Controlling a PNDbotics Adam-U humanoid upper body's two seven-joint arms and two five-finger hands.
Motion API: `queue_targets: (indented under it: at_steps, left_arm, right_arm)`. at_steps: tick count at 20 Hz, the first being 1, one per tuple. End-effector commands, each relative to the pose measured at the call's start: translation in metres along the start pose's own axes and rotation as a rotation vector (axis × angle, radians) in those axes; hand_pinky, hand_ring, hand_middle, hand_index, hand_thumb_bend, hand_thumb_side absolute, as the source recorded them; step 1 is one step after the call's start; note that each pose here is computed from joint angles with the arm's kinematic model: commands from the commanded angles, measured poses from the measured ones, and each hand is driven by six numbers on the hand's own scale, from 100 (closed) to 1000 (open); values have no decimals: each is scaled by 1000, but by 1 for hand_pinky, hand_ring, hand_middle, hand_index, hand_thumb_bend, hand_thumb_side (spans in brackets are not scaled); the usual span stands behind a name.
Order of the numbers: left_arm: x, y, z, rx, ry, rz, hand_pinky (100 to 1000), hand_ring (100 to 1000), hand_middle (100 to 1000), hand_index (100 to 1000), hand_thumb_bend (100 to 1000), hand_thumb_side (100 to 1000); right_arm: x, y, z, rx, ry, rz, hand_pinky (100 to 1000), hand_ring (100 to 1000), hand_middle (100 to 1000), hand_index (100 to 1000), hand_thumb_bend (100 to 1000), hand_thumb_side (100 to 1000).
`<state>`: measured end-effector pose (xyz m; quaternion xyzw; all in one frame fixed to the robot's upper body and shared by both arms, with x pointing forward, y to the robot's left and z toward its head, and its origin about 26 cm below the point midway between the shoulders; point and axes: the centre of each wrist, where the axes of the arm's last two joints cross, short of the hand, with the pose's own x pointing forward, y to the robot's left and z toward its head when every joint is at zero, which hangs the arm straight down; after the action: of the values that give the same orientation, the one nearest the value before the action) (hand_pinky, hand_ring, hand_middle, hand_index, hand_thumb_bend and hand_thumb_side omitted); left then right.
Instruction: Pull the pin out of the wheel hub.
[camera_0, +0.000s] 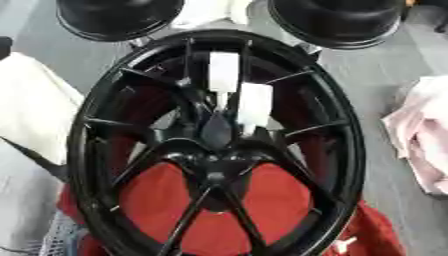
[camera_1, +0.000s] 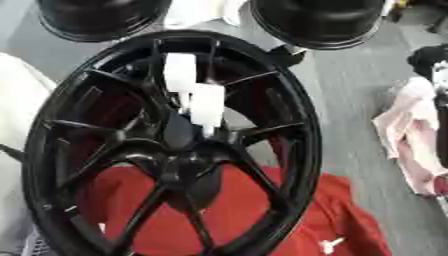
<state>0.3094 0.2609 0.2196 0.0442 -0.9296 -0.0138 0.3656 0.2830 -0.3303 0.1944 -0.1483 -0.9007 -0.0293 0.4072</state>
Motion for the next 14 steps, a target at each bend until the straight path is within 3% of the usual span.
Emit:
queue_targets:
  at_steps: [1, 14]
  left_arm:
    - [8, 3, -4, 0, -32, -12, 825, 712, 644, 867, 100, 786]
    - [7, 4, -3, 1, -27, -13, 824, 712, 643, 867, 100, 789]
  right_arm:
    - [7, -3, -4, 4, -28, 10, 848, 730, 633, 632, 100, 578]
    - [8, -4, -4, 5, -27, 20, 848, 731, 634, 633, 100, 579]
